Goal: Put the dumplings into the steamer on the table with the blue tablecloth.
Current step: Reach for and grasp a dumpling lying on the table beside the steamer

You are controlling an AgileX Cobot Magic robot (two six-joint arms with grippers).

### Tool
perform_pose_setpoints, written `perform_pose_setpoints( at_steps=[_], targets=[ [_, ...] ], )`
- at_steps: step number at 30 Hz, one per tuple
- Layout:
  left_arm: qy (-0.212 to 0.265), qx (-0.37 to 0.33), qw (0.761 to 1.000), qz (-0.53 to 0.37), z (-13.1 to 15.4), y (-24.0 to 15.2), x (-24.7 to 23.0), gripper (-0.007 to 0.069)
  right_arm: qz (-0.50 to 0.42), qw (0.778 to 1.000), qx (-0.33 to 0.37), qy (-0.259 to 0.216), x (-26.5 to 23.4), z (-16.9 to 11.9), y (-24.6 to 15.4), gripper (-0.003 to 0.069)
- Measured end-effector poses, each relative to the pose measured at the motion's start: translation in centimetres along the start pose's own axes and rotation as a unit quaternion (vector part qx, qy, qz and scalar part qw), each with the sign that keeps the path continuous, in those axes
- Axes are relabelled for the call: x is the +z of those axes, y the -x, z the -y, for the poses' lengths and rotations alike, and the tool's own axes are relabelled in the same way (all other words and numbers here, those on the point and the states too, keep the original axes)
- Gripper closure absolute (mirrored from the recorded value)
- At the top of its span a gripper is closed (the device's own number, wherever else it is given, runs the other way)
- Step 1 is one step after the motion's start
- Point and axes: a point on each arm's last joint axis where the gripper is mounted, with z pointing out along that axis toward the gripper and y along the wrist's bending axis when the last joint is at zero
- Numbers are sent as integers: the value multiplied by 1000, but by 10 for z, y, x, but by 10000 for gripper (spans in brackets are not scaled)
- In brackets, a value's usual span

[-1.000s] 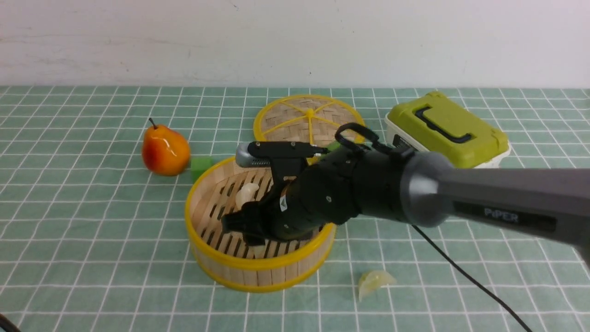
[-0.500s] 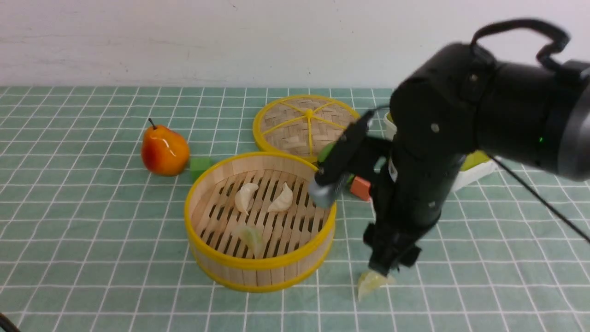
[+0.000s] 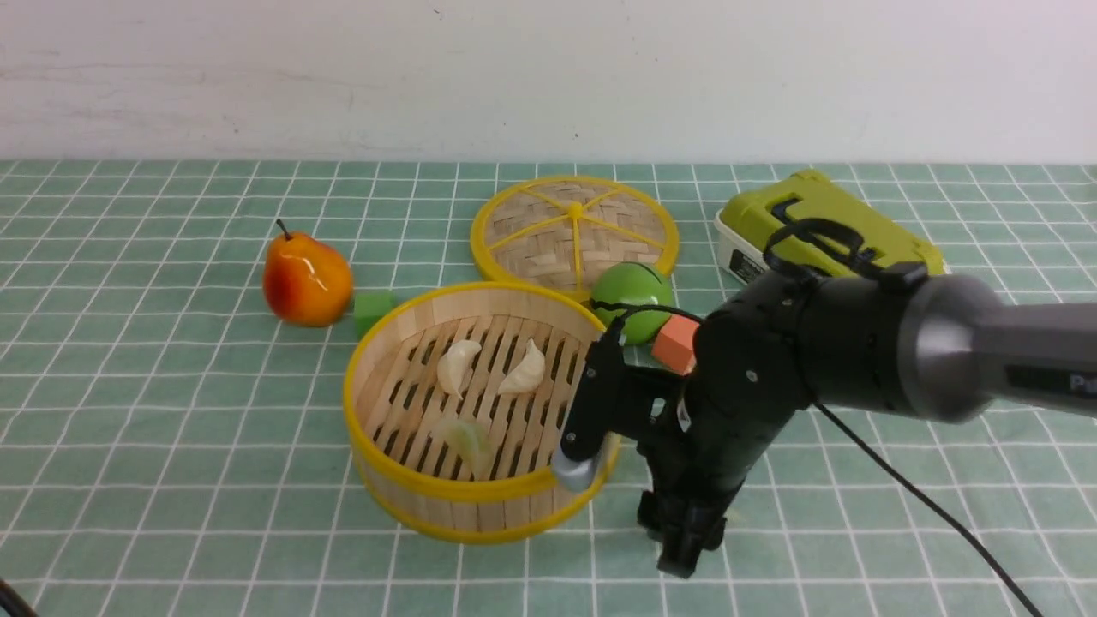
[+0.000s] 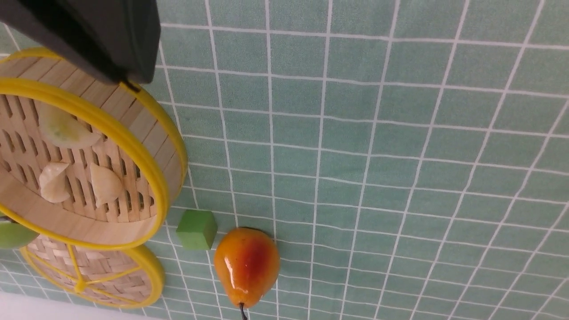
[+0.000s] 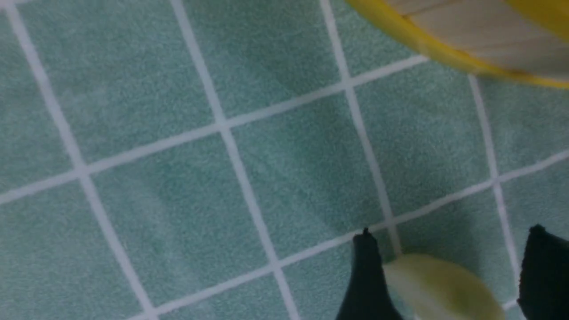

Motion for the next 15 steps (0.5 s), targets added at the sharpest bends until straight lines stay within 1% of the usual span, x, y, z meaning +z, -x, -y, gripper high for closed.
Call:
perform_pose_setpoints(
  at_steps=[1, 2, 4, 7, 8, 9, 10, 11, 12, 15],
  targets=[
    [0, 0, 1000, 0, 0, 0, 0, 621, -12, 1000, 2, 7, 5, 0, -3, 239],
    [0, 0, 1000, 0, 0, 0, 0, 621, -16, 1000, 3, 9, 6, 0, -4, 243],
    [1, 0, 1000, -1, 0, 0, 0, 620, -25, 1000, 10, 15, 7, -1, -5, 295],
    [1, 0, 1000, -1, 0, 0, 0, 617, -44, 998, 25, 27, 5, -3, -8, 442],
    [1, 0, 1000, -1, 0, 0, 0, 617, -46, 998, 26, 28, 5, -3, -9, 454],
    [1, 0, 1000, -1, 0, 0, 0, 615, -55, 997, 32, 32, 3, -4, -11, 510],
    [1, 0, 1000, -1, 0, 0, 0, 614, -63, 996, 48, 34, -3, -4, -13, 599],
    [1, 0, 1000, -1, 0, 0, 0, 613, -64, 996, 55, 31, -9, -4, -14, 641],
    [1, 0, 1000, -1, 0, 0, 0, 613, -61, 996, 65, 27, -16, -3, -14, 665],
    [1, 0, 1000, -1, 0, 0, 0, 610, -42, 995, 87, 10, -39, -1, -13, 679]
  ],
)
